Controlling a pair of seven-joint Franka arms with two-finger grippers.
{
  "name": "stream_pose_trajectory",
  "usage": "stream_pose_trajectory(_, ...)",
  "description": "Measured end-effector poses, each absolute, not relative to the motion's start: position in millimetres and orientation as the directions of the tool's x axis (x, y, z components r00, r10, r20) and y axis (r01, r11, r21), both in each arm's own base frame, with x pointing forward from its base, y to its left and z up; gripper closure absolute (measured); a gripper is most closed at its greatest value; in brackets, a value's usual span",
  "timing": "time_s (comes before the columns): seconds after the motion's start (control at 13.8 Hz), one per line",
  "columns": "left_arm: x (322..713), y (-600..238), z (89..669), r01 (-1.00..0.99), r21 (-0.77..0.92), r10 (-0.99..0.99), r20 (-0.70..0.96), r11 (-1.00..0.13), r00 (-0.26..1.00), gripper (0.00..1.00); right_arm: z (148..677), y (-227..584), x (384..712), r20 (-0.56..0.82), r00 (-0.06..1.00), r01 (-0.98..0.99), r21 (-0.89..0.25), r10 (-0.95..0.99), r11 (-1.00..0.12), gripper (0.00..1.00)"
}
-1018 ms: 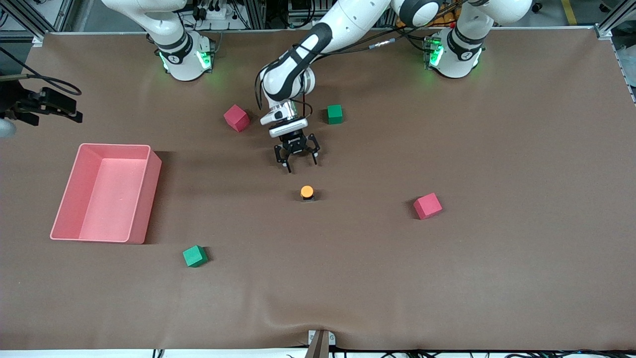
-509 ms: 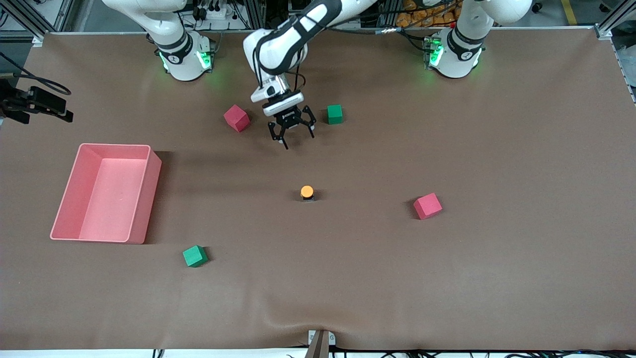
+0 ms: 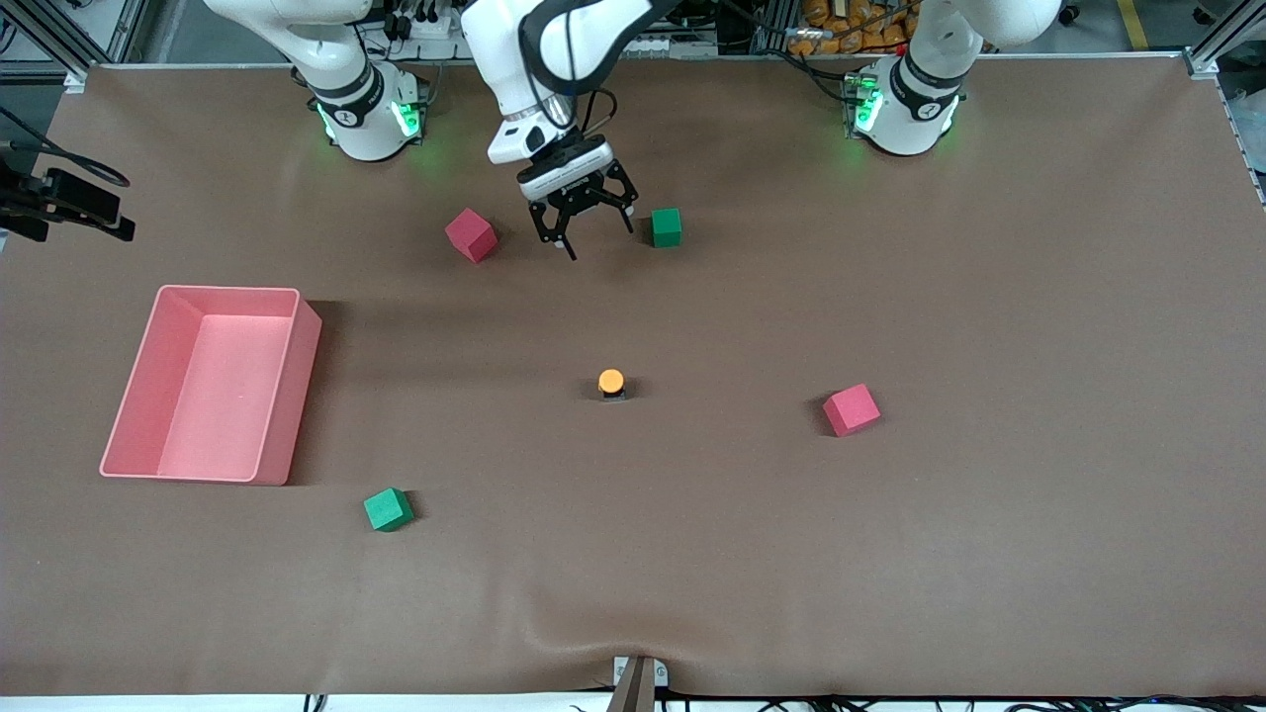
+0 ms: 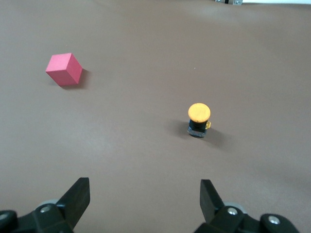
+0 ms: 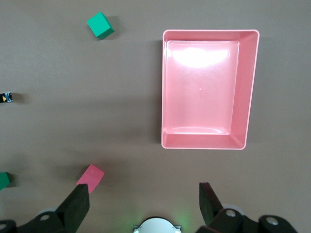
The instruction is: Place and upright button with both arms
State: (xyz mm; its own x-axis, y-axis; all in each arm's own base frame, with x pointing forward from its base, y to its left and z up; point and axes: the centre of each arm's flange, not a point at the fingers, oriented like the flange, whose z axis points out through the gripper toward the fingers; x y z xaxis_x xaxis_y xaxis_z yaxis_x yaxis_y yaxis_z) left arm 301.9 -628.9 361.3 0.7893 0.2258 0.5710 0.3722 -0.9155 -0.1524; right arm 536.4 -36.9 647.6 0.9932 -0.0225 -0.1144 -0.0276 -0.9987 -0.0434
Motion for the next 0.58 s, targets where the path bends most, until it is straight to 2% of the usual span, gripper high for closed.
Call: stream_pose_trajectory(0.58,404,-544,480,0.28,-0.155,0.19,0.43,-0.948,0.883,0.0,648,-36,536,-0.114,0.993,-0.027,-0.043,-0.022,-0.999,0.0)
